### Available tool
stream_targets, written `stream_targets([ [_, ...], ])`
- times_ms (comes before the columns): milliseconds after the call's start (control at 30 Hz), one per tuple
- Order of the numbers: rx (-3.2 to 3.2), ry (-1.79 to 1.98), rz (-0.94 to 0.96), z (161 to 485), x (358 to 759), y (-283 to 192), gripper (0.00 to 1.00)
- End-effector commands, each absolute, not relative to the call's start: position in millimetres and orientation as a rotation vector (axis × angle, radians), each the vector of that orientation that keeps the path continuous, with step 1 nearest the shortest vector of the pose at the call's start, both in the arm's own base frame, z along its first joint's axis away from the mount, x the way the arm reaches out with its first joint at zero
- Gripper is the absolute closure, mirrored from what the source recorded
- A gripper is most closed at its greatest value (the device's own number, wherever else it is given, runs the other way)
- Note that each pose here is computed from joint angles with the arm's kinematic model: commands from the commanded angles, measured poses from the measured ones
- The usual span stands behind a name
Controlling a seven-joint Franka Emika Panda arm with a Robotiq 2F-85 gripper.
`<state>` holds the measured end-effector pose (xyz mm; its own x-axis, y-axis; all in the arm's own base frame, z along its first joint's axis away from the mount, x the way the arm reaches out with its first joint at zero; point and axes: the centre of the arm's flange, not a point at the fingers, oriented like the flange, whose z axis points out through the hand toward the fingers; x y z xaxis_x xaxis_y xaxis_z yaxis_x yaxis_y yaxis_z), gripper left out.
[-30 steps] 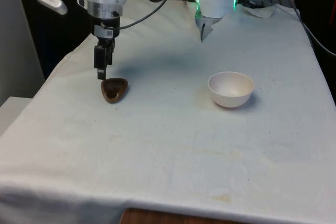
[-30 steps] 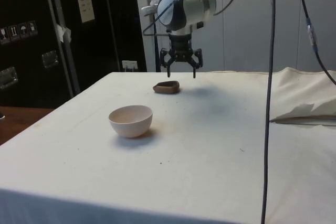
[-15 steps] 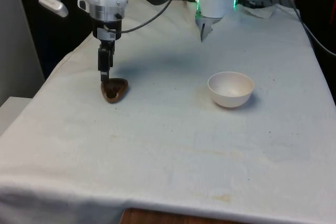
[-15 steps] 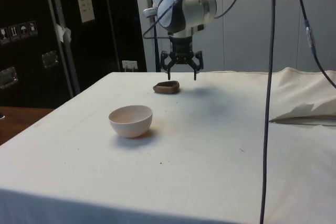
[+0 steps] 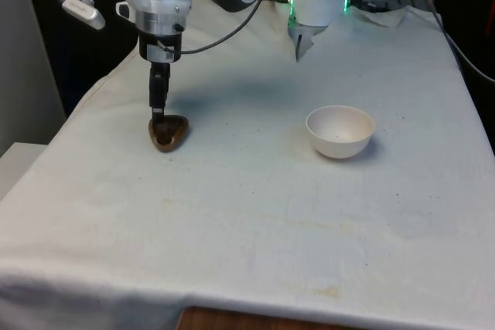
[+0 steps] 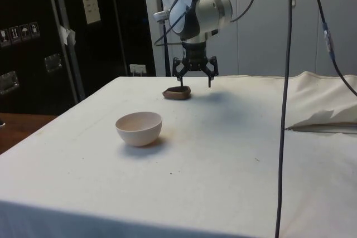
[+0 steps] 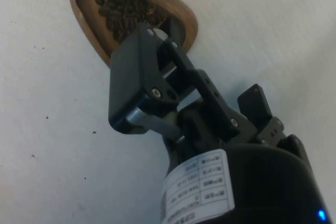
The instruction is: Pour the coffee beans from the cup into the bowl.
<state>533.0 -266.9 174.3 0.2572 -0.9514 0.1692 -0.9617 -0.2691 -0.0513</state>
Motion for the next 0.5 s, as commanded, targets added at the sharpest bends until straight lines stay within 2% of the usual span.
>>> stream_targets([
  [0,2.444,-1.863,0.263,174.4,533.4,-266.2,0.00],
  [467,2.462,-1.859,0.251,175.8,532.6,-265.3,0.00],
])
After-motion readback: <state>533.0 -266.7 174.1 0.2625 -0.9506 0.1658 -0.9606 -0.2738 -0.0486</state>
